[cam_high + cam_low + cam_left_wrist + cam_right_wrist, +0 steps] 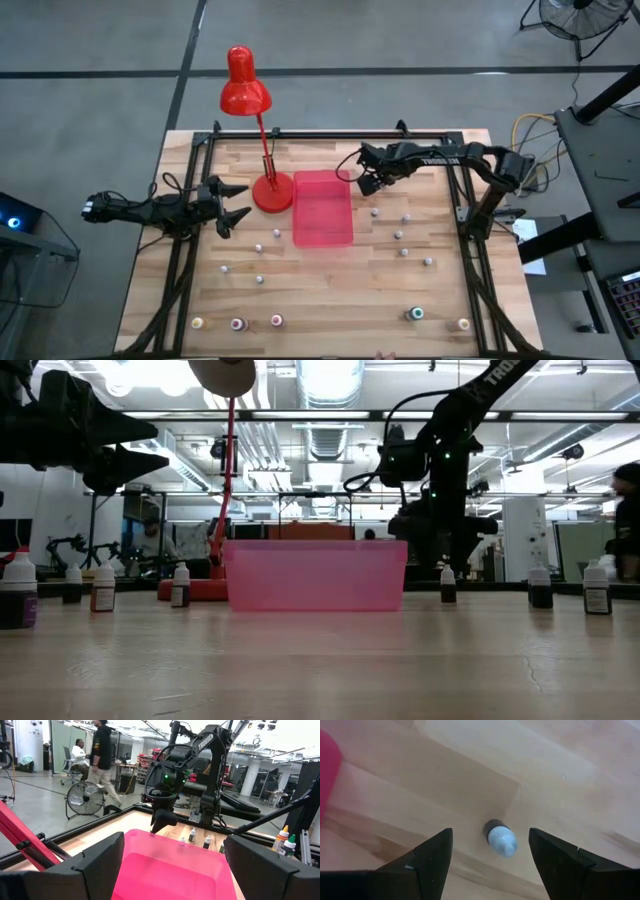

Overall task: Pick & Place food coloring
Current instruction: Put the small red food coloring bottle into the bin

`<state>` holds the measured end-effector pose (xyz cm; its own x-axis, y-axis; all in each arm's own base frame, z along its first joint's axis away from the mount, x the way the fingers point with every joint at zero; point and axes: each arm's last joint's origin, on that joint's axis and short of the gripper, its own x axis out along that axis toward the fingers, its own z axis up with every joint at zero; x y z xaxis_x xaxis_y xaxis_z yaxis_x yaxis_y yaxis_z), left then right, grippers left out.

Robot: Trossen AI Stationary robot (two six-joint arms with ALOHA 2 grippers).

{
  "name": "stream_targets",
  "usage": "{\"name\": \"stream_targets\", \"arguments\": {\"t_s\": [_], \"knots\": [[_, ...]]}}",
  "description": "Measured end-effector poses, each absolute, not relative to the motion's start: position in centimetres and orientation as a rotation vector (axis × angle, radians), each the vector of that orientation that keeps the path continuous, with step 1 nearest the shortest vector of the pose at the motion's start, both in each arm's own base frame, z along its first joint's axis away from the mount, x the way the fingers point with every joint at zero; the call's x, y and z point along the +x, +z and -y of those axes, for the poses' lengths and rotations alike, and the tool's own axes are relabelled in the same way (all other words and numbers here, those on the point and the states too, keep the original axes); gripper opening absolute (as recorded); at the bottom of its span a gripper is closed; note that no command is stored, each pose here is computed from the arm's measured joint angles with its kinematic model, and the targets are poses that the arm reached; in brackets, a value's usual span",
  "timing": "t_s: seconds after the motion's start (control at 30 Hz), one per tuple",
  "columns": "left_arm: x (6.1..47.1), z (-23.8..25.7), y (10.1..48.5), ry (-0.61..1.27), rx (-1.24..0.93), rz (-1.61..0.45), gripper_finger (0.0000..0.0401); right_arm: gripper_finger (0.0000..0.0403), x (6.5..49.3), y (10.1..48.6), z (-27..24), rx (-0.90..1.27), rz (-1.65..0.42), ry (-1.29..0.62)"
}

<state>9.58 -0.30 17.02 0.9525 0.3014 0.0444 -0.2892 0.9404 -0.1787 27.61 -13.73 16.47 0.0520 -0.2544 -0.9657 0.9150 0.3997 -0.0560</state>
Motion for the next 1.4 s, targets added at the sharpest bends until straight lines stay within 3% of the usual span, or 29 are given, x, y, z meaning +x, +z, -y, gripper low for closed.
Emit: {"name": "stream_targets", "arguments": {"t_s": [0.63,1.4], "knots": [[9.58,0.31,17.02,0.301,-0.171,0.071,0.0314,0.0210,27.28,15.80,13.84,0.704,-1.187,-1.005],[9.58,0.30,17.02,0.302,-0.172,0.072,0.0314,0.0078,27.13,15.54,13.77,0.709,-1.193,-1.000]]}}
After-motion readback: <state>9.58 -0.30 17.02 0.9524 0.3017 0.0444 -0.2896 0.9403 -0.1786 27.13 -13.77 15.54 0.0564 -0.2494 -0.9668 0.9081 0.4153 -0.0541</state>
